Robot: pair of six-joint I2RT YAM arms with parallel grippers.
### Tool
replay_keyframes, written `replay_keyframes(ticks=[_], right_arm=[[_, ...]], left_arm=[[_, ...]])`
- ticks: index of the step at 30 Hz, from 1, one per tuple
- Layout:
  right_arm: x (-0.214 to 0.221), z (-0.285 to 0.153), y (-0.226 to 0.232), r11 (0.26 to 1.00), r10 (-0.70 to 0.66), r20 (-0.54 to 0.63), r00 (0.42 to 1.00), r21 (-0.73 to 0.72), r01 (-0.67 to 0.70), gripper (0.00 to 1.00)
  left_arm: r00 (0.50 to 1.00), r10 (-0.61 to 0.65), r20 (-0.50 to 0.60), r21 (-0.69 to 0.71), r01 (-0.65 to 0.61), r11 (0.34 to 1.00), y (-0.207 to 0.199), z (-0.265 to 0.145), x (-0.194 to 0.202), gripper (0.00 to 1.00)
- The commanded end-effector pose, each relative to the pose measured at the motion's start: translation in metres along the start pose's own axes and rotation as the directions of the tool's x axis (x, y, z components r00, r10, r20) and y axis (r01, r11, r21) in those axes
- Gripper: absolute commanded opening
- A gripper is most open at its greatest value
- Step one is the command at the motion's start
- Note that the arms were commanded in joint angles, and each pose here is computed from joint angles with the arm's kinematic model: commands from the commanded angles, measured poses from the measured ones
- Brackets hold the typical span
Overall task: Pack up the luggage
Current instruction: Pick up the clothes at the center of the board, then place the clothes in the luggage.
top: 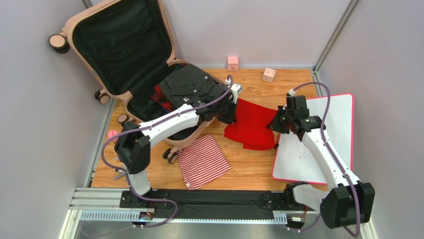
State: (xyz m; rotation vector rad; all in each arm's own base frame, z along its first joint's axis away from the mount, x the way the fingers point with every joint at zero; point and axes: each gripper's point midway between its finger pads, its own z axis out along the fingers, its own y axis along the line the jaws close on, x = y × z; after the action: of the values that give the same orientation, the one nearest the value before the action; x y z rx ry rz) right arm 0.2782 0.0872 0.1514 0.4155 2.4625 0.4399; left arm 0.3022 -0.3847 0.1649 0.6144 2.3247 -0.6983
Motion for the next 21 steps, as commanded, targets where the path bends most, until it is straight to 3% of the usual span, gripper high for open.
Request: replay_keyframes(ticks=[1,8,15,21], right_arm=[[-0.032,-0.031,0.050,0.993,-0.017,0.123,0.992,-0.116,0.032,0.00],[-0.038,-0.048,0.135,0.961,-0.032,0.223,0.974,-0.260,0.091,0.01],[-0.020,-0.015,0.244,0.904,-0.101,0.242,0.965,-0.383,0.191,0.00],[-0.009,0.018,0.298,0.886,-0.138,0.269,0.953,-0.396,0.240,0.00]], left_arm=[[0.987,0.075,0.141,-0.051,-0.069,0.996,0.000,-0.053,-0.045,0.00],[0.973,0.085,0.213,-0.234,-0.034,0.972,0.050,-0.114,-0.058,0.00],[0.965,0.066,0.256,-0.425,0.051,0.904,0.139,-0.168,-0.058,0.00],[0.965,0.060,0.254,-0.519,0.084,0.851,0.188,-0.190,-0.056,0.00]])
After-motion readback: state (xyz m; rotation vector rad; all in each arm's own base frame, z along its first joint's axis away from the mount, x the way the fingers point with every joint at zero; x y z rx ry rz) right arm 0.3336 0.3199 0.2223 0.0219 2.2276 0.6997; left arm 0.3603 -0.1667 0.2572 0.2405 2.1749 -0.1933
